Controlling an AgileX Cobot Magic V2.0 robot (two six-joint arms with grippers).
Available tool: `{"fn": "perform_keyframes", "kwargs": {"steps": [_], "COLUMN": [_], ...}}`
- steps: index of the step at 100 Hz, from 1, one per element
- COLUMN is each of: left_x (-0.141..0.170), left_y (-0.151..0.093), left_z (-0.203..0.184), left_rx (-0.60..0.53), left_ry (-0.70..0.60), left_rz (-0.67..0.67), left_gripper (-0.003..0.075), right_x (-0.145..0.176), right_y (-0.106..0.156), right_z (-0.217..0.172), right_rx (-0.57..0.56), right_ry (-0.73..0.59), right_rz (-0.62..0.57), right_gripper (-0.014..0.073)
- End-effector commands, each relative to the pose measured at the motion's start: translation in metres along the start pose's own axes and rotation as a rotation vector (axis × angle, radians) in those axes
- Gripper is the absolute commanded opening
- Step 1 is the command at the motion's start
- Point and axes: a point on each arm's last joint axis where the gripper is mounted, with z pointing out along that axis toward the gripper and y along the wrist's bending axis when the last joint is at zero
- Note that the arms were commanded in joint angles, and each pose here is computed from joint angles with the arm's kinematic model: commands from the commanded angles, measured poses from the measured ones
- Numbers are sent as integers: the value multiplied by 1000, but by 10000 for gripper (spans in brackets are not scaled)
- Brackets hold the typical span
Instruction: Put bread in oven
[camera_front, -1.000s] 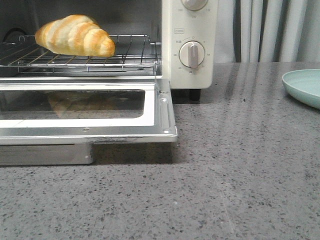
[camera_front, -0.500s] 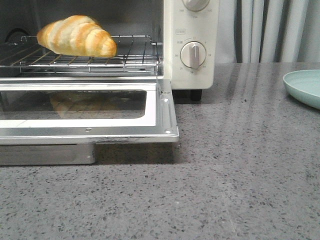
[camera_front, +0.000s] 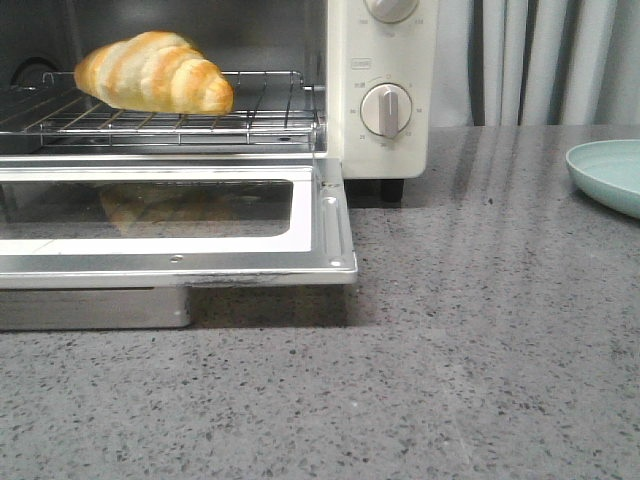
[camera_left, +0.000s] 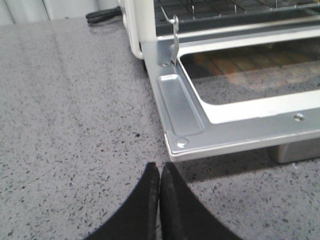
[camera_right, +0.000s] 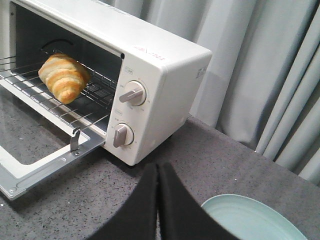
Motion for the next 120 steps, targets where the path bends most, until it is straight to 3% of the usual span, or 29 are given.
{"fn": "perform_keyframes", "kwargs": {"steps": [1,88,105,120], "left_x": [3,2,2,2], "left_y": [1,1,1,1], "left_z": [1,1,1,1], "left_rx": [-26,-22,-22,-22], "left_ry": [-54,-58,-58,-58], "left_rz": [-4,-17,-17,-17], "left_gripper": [-21,-21,-21,-21], "right_x": [-11,-9,11,23], "right_y": [-3,-2,-6,-7], "right_z": [-2,-2,4,11], "right_rx": [14,13,143,260], "right_ry": [-73,-72,36,8], "right_rz": [-22,-22,-93,-76], "right_gripper": [-69,-69,-69,-69]}}
